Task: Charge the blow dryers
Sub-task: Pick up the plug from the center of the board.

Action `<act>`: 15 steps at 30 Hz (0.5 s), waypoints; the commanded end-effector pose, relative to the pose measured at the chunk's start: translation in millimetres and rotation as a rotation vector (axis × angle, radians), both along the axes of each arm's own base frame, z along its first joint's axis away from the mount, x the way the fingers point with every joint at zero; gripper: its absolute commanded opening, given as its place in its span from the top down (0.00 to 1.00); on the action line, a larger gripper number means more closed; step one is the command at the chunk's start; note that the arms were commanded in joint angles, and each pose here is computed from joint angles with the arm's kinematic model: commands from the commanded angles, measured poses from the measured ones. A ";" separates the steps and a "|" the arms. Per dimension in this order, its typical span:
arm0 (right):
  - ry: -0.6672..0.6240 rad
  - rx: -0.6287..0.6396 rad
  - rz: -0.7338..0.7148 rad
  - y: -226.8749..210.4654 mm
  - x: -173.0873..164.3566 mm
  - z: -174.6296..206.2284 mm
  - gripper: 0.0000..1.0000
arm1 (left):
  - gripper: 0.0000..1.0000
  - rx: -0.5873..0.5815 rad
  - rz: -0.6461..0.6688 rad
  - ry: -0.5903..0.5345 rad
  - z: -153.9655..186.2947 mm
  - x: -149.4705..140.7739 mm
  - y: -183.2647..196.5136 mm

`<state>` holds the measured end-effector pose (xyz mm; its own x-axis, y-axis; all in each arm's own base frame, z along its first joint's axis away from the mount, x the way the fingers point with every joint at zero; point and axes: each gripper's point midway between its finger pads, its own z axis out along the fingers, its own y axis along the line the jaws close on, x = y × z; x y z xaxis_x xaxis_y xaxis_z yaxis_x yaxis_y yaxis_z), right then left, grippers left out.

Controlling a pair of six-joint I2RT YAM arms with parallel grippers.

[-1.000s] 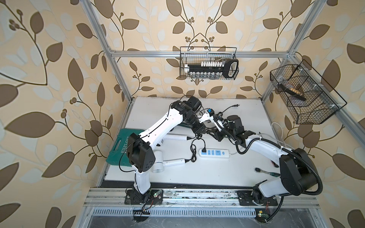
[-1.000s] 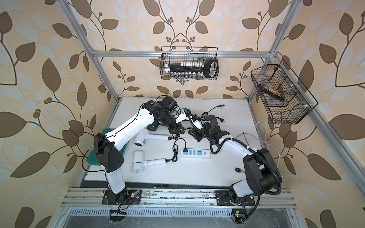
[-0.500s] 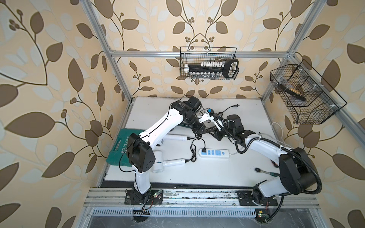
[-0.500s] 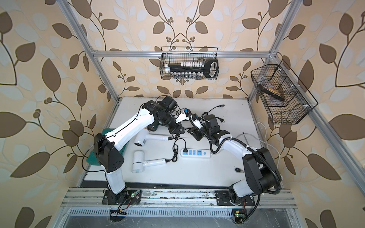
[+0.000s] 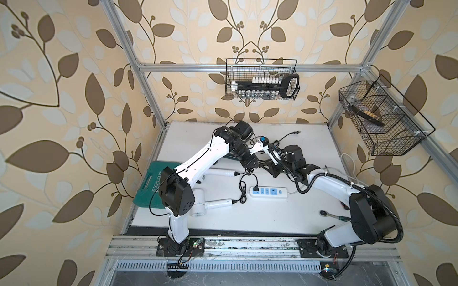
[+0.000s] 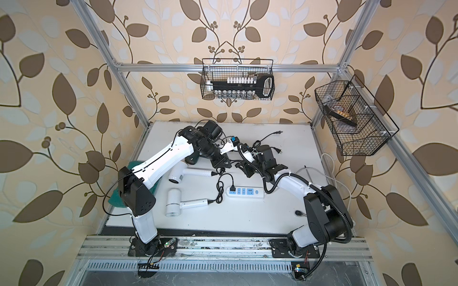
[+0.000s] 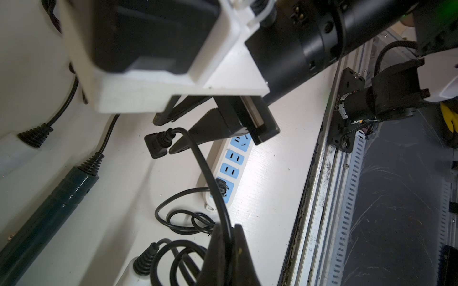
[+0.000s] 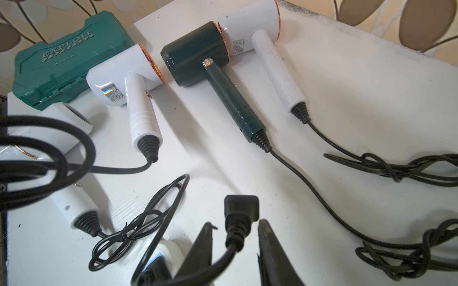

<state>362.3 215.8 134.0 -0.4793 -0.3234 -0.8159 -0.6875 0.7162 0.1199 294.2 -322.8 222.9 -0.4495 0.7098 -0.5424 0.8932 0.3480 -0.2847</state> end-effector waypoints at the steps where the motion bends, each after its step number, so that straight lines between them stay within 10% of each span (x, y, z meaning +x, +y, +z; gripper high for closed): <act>1: 0.013 -0.008 -0.012 -2.0 0.3 -8.6 0.68 | 1.00 -0.054 -0.015 -0.021 22.9 -3.5 -2.1; 15: 0.008 0.002 -0.047 -3.4 6.0 -8.0 0.66 | 1.00 -0.070 -0.023 -0.015 26.4 -6.3 -3.8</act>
<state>366.9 212.5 134.1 -0.4899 -0.3056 -0.8164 -0.6600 0.7419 0.1183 292.5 -323.2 223.2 -0.4512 0.7091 -0.5419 0.8922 0.3437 -0.2931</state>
